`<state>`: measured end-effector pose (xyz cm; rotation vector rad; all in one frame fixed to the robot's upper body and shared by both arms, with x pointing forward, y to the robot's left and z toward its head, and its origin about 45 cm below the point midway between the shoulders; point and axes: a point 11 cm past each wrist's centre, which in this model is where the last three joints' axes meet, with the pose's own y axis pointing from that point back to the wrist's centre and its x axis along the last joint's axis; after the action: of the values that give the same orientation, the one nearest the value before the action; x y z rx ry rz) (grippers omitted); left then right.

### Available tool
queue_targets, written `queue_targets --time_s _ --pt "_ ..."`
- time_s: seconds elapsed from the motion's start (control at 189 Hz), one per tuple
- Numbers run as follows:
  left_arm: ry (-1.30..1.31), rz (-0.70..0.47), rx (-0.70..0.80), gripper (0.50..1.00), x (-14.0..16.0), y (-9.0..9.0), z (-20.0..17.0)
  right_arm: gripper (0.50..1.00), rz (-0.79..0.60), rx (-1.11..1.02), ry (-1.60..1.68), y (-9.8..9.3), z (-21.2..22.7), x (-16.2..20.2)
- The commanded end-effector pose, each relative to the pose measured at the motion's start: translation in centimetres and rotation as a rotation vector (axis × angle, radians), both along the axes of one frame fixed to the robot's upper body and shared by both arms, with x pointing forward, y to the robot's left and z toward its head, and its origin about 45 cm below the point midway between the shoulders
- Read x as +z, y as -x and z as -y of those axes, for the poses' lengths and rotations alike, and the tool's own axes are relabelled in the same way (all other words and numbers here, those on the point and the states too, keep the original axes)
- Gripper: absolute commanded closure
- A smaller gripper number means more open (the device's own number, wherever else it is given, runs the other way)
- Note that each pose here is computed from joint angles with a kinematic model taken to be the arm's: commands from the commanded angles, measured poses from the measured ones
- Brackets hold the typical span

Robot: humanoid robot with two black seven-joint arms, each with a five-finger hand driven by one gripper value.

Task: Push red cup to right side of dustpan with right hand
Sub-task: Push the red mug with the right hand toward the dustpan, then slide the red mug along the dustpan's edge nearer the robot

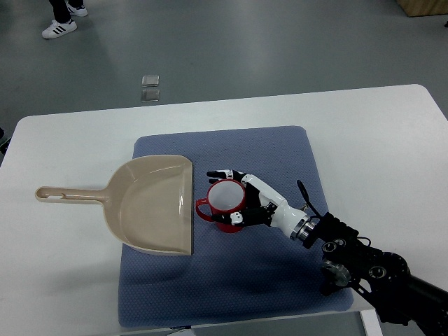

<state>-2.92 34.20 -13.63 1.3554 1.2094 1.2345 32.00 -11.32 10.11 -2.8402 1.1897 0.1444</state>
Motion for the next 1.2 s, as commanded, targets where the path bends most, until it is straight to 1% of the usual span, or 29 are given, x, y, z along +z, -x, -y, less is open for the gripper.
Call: queue_targets --time_s 0.0,0.317,0.926,1.196 --pt "-0.001 0.000 0.000 0.500 0.0 0.0 0.0 0.583 0.002 0.005 -0.009 0.0 -0.5 0.2" --pt "0.000 0.000 0.000 0.500 0.0 0.0 0.0 0.583 -0.002 0.039 -0.019 0.6 -2.1 0.2" --pt "-0.001 0.000 0.000 0.500 0.0 0.0 0.0 0.583 -0.012 0.046 -0.019 1.1 -2.2 -0.2" --pt "-0.001 0.000 0.000 0.500 0.0 0.0 0.0 0.583 -0.023 0.093 0.000 2.1 -3.0 -0.8"
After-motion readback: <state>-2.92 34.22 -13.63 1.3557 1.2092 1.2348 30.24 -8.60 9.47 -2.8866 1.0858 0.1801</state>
